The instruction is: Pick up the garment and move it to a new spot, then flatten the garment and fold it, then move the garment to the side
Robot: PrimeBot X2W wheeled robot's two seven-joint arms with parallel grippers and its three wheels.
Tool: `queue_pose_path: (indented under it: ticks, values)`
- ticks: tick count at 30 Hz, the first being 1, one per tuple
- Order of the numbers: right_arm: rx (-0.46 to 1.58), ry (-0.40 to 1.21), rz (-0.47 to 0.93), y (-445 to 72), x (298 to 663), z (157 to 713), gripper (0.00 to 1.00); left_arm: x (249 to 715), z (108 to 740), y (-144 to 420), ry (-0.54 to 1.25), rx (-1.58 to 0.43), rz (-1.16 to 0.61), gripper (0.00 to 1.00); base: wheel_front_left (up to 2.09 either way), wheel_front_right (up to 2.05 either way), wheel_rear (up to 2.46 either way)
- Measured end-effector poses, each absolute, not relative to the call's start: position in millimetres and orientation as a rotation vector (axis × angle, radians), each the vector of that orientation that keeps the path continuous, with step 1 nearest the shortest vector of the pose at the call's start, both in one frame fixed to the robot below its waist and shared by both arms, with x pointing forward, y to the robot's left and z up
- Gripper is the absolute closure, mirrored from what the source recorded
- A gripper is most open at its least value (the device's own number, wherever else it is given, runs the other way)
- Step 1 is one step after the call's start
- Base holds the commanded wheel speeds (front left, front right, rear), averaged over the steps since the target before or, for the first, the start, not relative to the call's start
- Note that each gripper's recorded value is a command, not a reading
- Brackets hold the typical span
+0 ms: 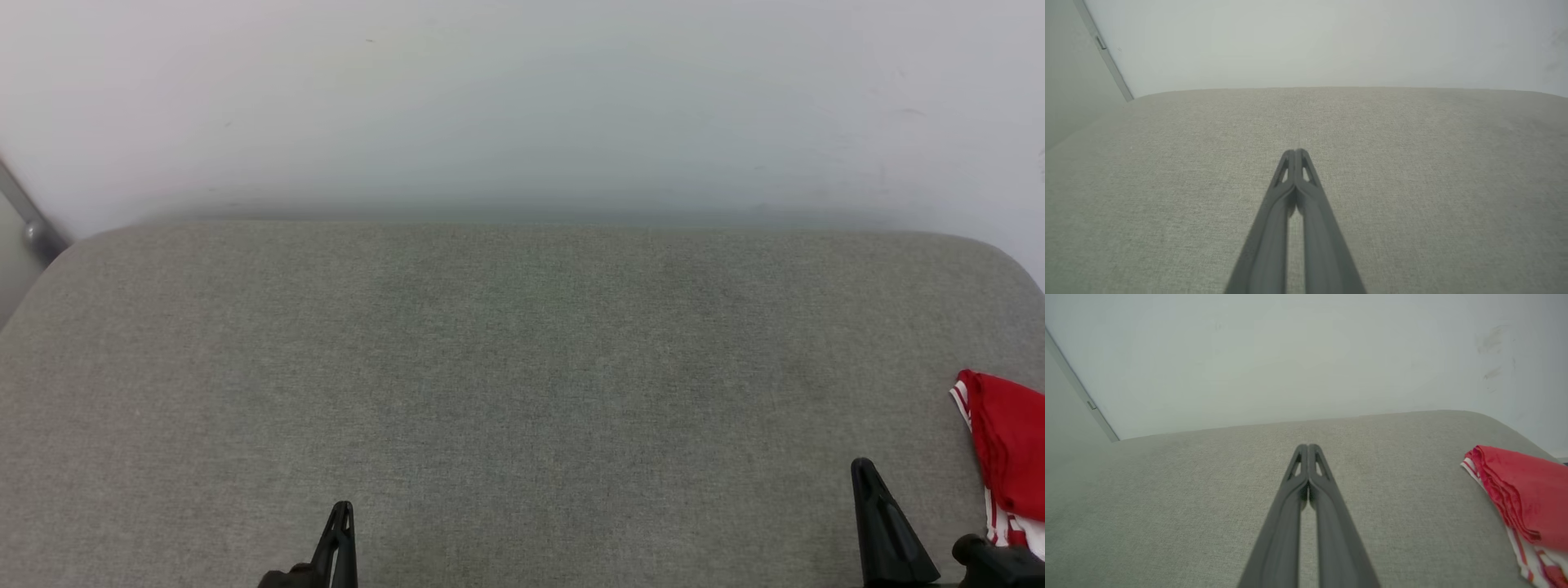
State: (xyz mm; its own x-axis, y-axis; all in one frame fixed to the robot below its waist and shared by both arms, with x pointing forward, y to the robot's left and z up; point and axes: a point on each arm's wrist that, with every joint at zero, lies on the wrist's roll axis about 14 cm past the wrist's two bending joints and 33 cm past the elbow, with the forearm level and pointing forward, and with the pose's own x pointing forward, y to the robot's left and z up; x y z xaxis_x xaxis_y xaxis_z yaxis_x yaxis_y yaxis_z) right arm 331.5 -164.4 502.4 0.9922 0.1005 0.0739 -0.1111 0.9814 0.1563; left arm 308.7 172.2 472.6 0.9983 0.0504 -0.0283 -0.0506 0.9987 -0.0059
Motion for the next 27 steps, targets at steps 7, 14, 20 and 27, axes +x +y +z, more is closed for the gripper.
queue_pose_path:
  ticks: [7,14,20,27]
  values:
    - [0.298,-0.040,0.076,-169.3,333.6,497.2,1.00,311.1,467.0,177.3,0.063,-0.156,0.075,1.00,0.00,0.00,0.00]
    - [0.422,-0.028,0.053,-173.6,339.3,496.7,1.00,317.9,465.8,181.7,0.079,-0.295,0.090,1.00,0.00,0.00,0.00]
    - [0.522,-0.017,0.035,-177.1,342.8,494.9,1.00,323.4,464.9,186.0,0.090,-0.403,0.105,1.00,0.00,0.00,0.00]
    - [0.628,-0.012,0.022,-179.8,348.7,496.0,1.00,329.2,464.6,188.4,0.101,-0.521,0.110,1.00,0.00,0.00,0.00]
